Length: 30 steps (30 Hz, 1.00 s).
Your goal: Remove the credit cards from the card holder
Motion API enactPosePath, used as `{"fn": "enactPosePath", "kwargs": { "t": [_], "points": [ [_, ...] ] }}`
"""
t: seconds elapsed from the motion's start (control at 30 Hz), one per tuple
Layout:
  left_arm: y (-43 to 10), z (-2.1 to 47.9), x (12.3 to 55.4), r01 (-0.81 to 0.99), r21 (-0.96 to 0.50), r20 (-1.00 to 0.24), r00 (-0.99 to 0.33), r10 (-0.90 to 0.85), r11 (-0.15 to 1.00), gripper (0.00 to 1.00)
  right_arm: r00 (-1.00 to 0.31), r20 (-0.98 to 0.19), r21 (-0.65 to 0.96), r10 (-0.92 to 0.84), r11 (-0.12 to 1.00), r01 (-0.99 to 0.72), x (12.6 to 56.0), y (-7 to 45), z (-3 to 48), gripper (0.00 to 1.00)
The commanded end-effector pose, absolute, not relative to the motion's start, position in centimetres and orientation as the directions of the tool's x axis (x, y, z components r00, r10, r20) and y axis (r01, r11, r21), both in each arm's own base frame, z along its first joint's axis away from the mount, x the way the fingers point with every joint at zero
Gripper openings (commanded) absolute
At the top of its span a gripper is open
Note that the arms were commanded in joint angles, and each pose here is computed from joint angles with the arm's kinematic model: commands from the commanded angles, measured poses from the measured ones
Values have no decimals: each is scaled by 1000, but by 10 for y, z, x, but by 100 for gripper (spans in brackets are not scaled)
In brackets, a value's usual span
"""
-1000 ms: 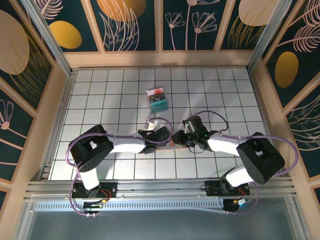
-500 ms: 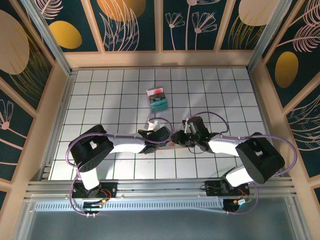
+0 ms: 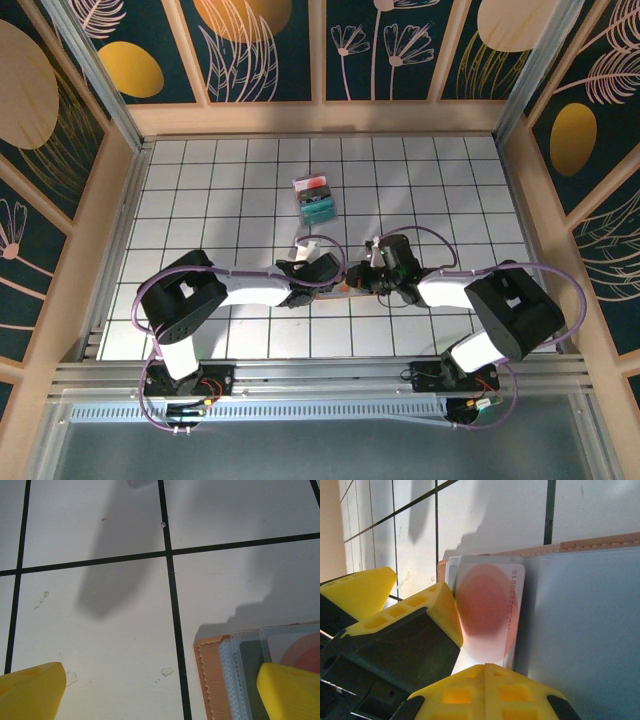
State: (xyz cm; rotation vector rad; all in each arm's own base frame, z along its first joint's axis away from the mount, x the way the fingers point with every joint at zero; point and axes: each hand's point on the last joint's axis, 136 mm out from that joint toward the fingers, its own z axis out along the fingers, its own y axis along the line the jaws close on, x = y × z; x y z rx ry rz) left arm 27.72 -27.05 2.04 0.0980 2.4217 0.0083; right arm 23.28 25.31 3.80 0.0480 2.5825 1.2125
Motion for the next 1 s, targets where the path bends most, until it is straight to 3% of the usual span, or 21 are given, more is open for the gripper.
{"fn": "enactPosePath", "kwargs": {
  "t": [0.0, 0.33, 0.43, 0.6, 0.97],
  "points": [
    [-229, -26, 242, 123, 201, -479, -853, 207, 972, 99, -950, -262, 768, 171, 633, -98, 235, 249, 45, 0],
    [-229, -19, 245, 122, 217, -491, -844, 216, 969, 99, -946, -265, 760, 189, 644, -85, 235, 240, 45, 0],
    [-228, -20, 245, 122, 217, -489, -845, 216, 969, 99, -948, -258, 768, 186, 635, -84, 234, 241, 44, 9],
    [-228, -22, 244, 123, 212, -486, -848, 214, 969, 99, -952, -241, 763, 188, 643, -66, 233, 240, 37, 15],
    [-232, -24, 244, 126, 203, -481, -851, 211, 971, 99, -960, -217, 779, 175, 624, -63, 233, 247, 31, 20]
  ]
}}
